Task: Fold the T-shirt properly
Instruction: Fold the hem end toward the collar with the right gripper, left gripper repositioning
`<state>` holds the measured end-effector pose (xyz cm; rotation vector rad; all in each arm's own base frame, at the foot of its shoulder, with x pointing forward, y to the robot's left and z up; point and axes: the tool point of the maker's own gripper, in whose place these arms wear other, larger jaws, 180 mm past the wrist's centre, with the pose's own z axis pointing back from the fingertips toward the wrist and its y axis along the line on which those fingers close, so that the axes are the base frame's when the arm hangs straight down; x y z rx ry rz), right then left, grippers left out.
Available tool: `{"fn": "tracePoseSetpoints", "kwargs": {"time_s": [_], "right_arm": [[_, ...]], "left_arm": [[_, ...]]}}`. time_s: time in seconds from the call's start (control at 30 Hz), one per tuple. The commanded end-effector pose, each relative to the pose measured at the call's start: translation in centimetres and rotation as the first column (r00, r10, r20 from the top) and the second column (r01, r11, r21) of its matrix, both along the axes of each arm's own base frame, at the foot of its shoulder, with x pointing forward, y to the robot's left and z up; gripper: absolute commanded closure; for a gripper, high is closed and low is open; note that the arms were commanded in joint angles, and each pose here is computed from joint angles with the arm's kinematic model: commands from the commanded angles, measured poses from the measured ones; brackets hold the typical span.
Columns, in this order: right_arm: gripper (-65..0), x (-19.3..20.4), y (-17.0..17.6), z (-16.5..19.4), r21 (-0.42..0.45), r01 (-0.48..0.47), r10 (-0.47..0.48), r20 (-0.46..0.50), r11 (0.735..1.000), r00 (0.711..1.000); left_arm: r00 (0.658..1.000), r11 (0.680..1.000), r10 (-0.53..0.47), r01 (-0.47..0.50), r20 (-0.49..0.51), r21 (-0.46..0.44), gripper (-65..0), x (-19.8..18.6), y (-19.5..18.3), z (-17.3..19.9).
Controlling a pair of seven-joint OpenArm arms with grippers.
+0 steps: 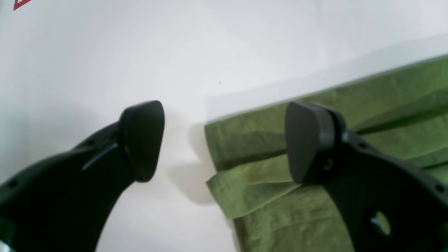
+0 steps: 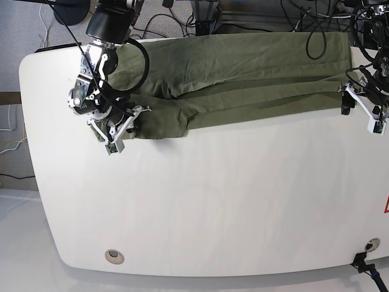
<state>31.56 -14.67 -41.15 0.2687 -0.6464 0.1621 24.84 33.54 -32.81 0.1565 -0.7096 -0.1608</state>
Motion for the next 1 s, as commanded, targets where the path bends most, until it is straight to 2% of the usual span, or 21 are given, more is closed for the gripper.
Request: {"fn": "tracePoseSetpoints", "kwargs": {"time_s": [0.0,0.07,0.27,0.37,0.53,0.73,0.8,0.97], "right_arm": [[0.0,1.1,0.1,1.5,0.019,-0.001,0.000,0.055,1.000,0.998],[0.0,0.8,0.6,1.7,0.046,-0.012,0.010,0.038,0.999,0.999],[0.0,-0.1,2.8,7.6,0.138,-0.096,0.077,0.138,0.986,0.987],[0.0,-1.6,4.1,8.7,0.199,-0.144,0.115,0.151,0.969,0.982],[0.0,-5.6,6.0,8.6,0.308,-0.188,0.155,0.128,0.933,0.980],[0.0,-9.8,6.9,8.7,0.441,-0.222,0.200,0.096,0.870,0.975],[0.0,-10.8,6.3,8.7,0.453,-0.229,0.215,0.083,0.862,0.973],[0.0,-12.2,4.1,8.6,0.423,-0.259,0.262,0.052,0.868,0.964]], "left_arm": [[0.999,1.000,-0.008,0.007,0.037,0.018,-50.2,0.7,0.4,1.2],[1.000,1.000,0.000,0.000,0.028,0.015,-50.2,0.6,0.6,0.9],[0.999,1.000,0.025,-0.025,0.026,0.007,-50.2,1.0,1.4,0.6],[0.999,1.000,0.025,-0.025,0.027,0.007,-50.2,1.0,1.4,0.6],[1.000,1.000,0.013,-0.013,0.029,0.002,-50.2,1.4,0.9,0.6],[1.000,1.000,-0.018,0.018,0.025,-0.007,-50.2,2.0,-0.3,0.2],[1.000,1.000,-0.018,0.018,0.025,-0.007,-50.2,2.0,-0.3,0.2],[1.000,1.000,-0.018,0.018,0.025,-0.007,-50.2,2.0,-0.3,0.2]]}}
